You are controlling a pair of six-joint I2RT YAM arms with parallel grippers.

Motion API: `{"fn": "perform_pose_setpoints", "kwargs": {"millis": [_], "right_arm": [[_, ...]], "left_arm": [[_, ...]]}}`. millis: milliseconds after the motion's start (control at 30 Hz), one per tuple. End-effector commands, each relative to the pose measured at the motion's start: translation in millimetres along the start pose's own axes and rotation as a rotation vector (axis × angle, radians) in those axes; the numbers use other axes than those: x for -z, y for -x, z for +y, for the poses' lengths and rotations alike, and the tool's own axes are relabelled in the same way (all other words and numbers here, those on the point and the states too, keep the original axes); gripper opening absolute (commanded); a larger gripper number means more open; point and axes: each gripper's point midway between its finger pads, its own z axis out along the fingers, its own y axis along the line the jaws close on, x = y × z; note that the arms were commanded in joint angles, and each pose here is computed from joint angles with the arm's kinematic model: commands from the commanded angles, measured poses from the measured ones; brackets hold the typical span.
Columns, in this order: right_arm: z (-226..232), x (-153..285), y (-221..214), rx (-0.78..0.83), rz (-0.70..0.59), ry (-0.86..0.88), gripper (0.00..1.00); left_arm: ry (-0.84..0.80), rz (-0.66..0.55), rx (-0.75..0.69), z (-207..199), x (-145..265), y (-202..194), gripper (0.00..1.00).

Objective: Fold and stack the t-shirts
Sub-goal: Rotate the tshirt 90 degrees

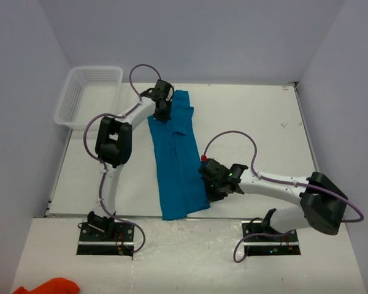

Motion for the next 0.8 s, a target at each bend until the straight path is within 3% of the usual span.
{"fn": "perform_pose_setpoints", "kwargs": {"millis": [0,367,767], "right_arm": [[23,1,8,-0.025,-0.019,0.092,0.00],[33,-30,-16,-0.039,0.098,0.056,0.00],[38,-54,-19,-0.024,0.141,-0.005,0.00]], "left_arm": [[-0.018,-0.046,0.010,-6,-9,17,0.00],[-0.029,-0.015,-0.010,-1,-61,20,0.00],[-0.121,-0.096,-0.008,-5,-70,51,0.00]]}}
